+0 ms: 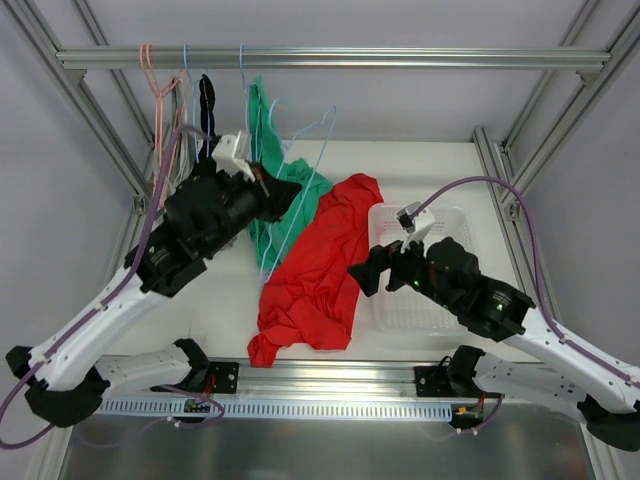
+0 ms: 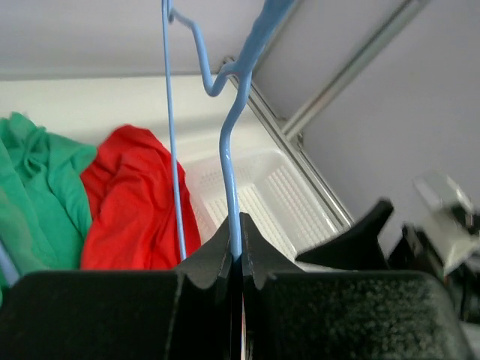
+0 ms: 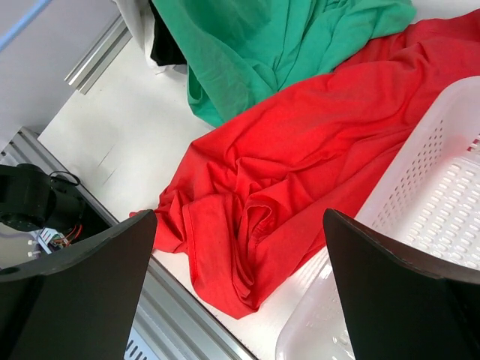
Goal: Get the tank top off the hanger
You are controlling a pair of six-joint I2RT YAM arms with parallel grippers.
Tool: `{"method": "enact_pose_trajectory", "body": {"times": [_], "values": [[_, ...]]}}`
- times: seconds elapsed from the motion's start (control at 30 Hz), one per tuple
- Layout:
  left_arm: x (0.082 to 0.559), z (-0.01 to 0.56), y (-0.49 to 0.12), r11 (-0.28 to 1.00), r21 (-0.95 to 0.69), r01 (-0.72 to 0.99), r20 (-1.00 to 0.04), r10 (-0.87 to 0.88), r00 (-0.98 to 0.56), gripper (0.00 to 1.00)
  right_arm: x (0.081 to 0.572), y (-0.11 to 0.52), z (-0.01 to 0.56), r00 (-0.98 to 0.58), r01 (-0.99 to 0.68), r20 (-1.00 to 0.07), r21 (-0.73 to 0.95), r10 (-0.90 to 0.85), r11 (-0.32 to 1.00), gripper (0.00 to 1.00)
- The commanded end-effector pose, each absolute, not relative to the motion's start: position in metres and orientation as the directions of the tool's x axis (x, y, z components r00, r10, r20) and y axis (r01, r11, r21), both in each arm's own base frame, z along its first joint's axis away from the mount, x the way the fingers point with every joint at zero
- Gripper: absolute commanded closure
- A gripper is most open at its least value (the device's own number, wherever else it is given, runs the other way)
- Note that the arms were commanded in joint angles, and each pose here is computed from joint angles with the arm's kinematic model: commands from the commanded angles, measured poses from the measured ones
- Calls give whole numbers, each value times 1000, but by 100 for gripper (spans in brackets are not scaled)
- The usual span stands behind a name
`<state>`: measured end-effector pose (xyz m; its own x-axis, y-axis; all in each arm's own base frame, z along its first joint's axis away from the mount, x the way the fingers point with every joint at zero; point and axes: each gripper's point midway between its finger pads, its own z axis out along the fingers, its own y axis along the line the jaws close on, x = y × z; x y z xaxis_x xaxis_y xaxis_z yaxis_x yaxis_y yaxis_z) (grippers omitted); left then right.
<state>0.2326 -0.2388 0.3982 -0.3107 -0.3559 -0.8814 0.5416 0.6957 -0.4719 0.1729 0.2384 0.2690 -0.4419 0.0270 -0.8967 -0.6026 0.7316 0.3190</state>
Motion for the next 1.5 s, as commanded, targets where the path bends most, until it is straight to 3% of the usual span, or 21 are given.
{"method": "enact_pose_trajectory", "body": {"times": [0.0, 0.2, 0.4, 0.7, 1.47], "values": [[261, 440, -245, 760, -452, 467, -892, -363, -270, 100, 179, 228, 283, -401, -583, -915, 283, 33, 761, 0], [332, 469, -270, 889, -316, 330, -941, -251, -225, 100, 185, 228, 276, -416, -566, -909, 278, 22, 776, 1], [370, 451, -283, 921, -276, 273, -939, -199, -279, 100, 185, 225, 276, -423, -566, -906, 288, 28, 773, 1], [401, 430, -288, 925, -269, 270, -931, -178, -318, 100, 188, 228, 274, -426, -578, -905, 278, 7, 768, 0], [425, 397, -291, 911, -318, 262, -893, -196, -404, 100, 192, 255, 246, -462, -641, -882, 260, -93, 722, 1]]}}
